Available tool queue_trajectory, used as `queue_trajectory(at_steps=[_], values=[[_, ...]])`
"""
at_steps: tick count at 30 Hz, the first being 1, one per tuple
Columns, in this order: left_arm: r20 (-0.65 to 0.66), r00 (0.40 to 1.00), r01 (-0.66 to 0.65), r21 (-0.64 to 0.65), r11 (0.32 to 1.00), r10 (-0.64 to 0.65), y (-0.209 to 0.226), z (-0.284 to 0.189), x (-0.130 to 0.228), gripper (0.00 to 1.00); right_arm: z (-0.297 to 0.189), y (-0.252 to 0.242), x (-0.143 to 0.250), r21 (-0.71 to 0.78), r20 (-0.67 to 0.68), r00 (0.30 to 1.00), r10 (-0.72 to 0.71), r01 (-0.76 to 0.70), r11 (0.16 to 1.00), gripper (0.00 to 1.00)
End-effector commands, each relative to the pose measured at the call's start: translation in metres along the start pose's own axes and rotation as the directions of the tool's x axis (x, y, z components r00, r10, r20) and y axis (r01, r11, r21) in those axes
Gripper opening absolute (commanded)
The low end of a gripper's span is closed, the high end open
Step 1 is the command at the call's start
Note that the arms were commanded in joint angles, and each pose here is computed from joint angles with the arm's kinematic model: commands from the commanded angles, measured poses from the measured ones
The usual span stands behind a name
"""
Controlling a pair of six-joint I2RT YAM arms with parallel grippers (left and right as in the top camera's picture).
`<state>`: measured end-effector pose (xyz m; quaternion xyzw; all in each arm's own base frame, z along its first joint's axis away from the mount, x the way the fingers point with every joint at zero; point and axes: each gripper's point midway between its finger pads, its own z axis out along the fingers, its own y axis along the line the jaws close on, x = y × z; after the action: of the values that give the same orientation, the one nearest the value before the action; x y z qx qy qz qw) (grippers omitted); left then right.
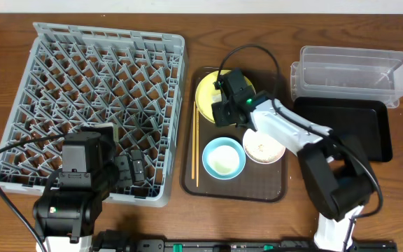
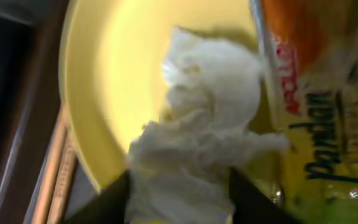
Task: Sort waste into correct bins and load items into the dishwasher
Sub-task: 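Reach the right gripper to the yellow plate and grasp the tissue, then carry the tissue with the right gripper and drop it in the clear bin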
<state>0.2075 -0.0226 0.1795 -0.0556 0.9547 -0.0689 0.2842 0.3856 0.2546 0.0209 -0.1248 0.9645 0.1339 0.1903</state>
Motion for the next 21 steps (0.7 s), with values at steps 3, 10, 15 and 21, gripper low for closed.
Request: queue_trajectory(at_steps=[3, 10, 15, 21], values=[[0.018, 1.000, 0.001, 0.011, 1.000, -0.001, -0.003, -0.006, -0.005, 0.98, -0.013, 0.006, -0.018, 0.001, 0.056, 0.998, 0.039, -0.040, 0.999, 0.14], [0.018, 1.000, 0.001, 0.011, 1.000, -0.001, -0.003, -0.006, -0.005, 0.98, -0.101, -0.022, -0.072, -0.005, 0.261, 0.962, 0.079, -0.081, 0.997, 0.07], [0.018, 1.000, 0.001, 0.011, 1.000, -0.001, -0.003, -0.006, -0.005, 0.98, -0.157, -0.080, -0.085, 0.097, 0.359, 0.924, 0.135, -0.181, 0.979, 0.06], [0.018, 1.000, 0.001, 0.012, 1.000, -0.001, -0.003, -0.006, -0.005, 0.98, -0.182, -0.179, -0.074, 0.224, 0.395, 0.876, 0.276, -0.383, 0.896, 0.02]])
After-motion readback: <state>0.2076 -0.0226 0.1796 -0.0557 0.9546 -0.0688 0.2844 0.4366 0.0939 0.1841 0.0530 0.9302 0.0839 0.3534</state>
